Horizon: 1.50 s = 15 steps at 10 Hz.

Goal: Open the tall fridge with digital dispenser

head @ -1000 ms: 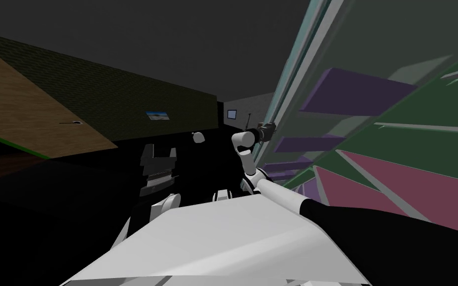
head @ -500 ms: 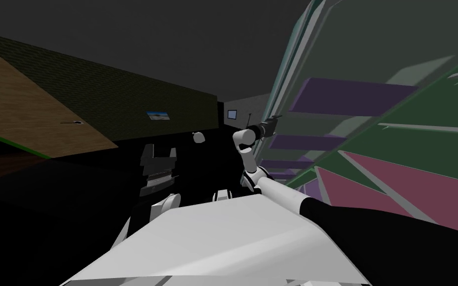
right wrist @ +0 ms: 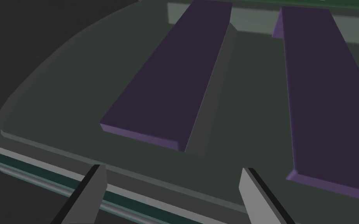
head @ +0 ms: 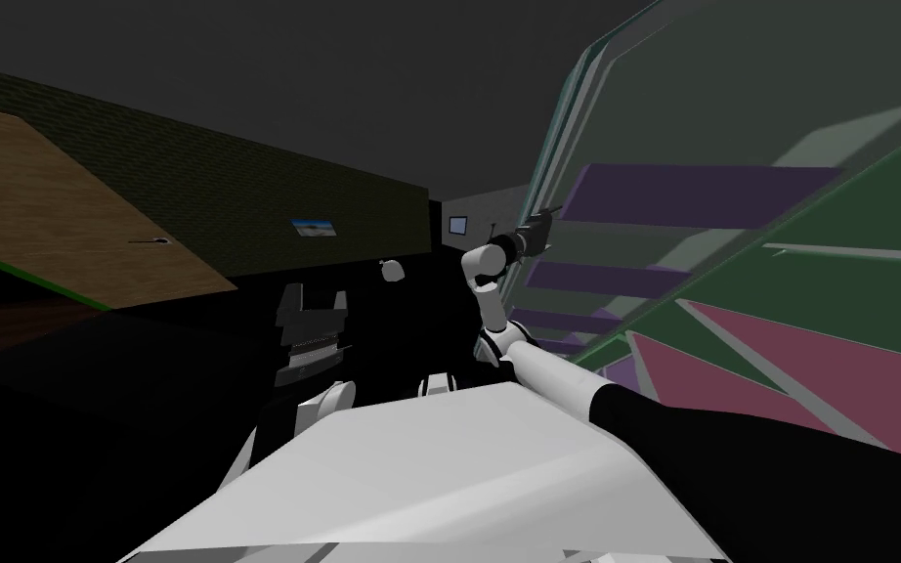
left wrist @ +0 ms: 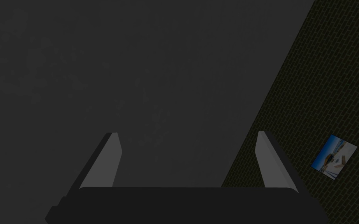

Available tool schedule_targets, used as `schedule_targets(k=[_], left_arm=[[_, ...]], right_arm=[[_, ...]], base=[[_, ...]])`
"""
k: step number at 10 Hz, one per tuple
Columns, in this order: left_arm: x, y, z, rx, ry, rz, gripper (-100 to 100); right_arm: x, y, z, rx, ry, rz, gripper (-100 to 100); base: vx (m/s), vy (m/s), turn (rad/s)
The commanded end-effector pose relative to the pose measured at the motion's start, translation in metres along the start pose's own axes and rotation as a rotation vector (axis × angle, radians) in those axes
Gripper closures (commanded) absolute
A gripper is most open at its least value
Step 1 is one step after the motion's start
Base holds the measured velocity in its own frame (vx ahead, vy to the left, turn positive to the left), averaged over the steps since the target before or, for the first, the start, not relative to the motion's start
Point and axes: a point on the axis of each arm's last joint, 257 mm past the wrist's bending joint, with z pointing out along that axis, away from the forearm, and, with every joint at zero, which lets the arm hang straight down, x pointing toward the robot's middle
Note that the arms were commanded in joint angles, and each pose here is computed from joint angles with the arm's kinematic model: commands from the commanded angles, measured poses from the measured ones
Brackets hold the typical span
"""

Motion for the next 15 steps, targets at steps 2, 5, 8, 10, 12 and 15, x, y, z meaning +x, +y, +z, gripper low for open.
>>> schedule_targets(k=[2,5,8,10,12,15], left_arm=[[0.000,0.000,0.000,0.000,0.000,0.000,0],[0.000,0.000,0.000,0.000,0.000,0.000,0],[0.000,0.000,0.000,0.000,0.000,0.000,0],[0.000,0.000,0.000,0.000,0.000,0.000,0],[0.000,0.000,0.000,0.000,0.000,0.000,0],[0.000,0.000,0.000,0.000,0.000,0.000,0]], right_arm=[[-0.001,-0.038,0.023,0.039,0.042,-0.041,-100],[0.003,-0.056,0.036,0.038,0.069,-0.060,-100],[0.009,-0.077,0.050,0.026,0.095,-0.070,-100],[0.013,-0.087,0.057,0.016,0.107,-0.074,-100],[0.019,-0.099,0.073,-0.014,0.127,-0.099,-100],[0.026,-0.114,0.080,-0.027,0.135,-0.089,-100]], base=[[0.046,0.010,0.034],[0.033,0.012,0.031],[0.040,0.009,0.027],[0.037,0.012,0.036],[0.041,0.010,0.043],[0.034,0.008,0.021]])
